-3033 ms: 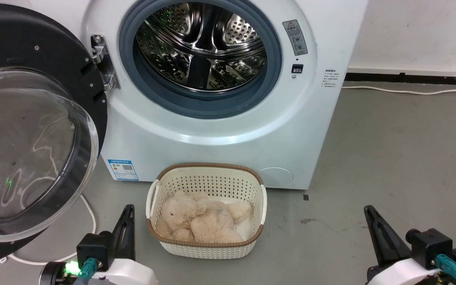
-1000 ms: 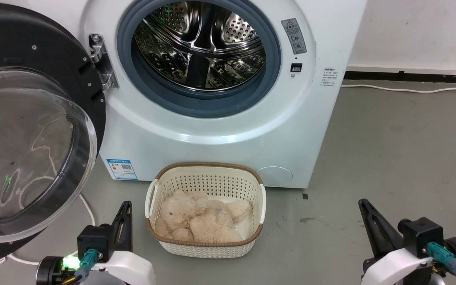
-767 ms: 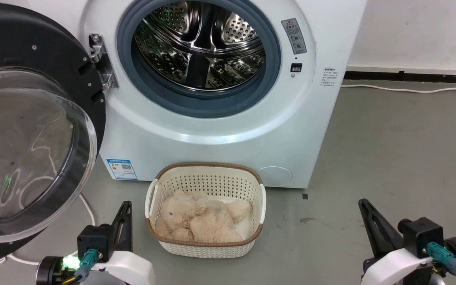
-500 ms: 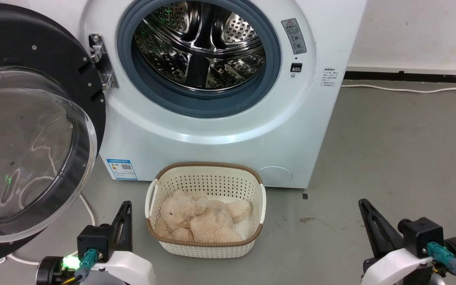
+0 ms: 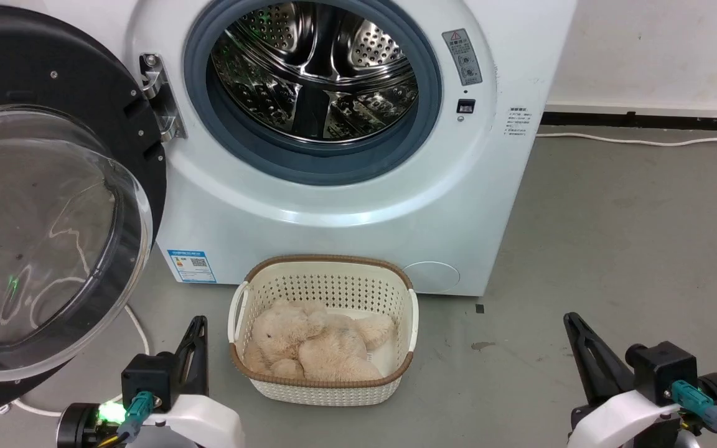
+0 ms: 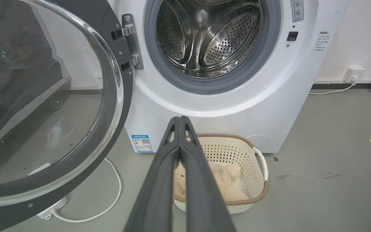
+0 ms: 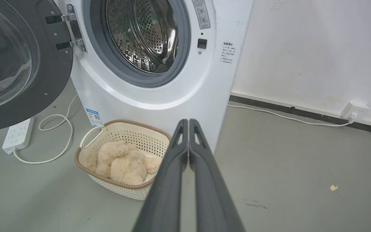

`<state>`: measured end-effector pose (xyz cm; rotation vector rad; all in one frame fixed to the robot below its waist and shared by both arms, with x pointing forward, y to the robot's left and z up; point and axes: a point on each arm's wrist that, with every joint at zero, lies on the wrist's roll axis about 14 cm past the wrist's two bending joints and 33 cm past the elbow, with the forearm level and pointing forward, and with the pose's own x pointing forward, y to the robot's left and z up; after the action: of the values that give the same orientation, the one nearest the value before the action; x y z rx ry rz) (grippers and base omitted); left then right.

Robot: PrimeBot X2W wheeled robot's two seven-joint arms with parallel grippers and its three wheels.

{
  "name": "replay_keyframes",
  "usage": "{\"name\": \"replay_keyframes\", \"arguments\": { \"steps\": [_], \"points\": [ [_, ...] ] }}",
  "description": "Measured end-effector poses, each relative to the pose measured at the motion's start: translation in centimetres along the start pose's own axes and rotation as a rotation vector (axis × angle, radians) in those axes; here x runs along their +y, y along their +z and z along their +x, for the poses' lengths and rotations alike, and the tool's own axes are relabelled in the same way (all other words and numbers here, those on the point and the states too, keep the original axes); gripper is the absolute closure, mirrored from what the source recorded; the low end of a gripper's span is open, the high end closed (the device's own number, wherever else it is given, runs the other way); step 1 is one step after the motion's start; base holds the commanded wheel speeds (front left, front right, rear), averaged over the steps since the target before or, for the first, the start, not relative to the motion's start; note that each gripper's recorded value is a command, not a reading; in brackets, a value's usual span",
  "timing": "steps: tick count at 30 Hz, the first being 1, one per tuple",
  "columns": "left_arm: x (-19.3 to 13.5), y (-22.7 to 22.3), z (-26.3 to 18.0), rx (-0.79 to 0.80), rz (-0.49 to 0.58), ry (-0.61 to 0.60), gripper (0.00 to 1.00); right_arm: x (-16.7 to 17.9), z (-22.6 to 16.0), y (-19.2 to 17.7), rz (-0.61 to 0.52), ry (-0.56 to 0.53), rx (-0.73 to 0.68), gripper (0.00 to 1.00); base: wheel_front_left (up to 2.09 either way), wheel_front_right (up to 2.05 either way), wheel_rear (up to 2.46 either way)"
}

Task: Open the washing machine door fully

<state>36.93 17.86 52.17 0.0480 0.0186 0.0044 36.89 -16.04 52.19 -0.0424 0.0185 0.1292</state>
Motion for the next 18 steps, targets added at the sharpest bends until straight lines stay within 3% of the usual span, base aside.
{"name": "replay_keyframes", "arguments": {
  "steps": [18],
  "points": [
    [0.00, 0.00, 0.00, 0.000, 0.000, 0.000, 1.00, 0.01, 0.00, 0.00, 0.000, 0.000, 0.000, 1.00, 0.00, 0.00, 0.00]
  ]
}}
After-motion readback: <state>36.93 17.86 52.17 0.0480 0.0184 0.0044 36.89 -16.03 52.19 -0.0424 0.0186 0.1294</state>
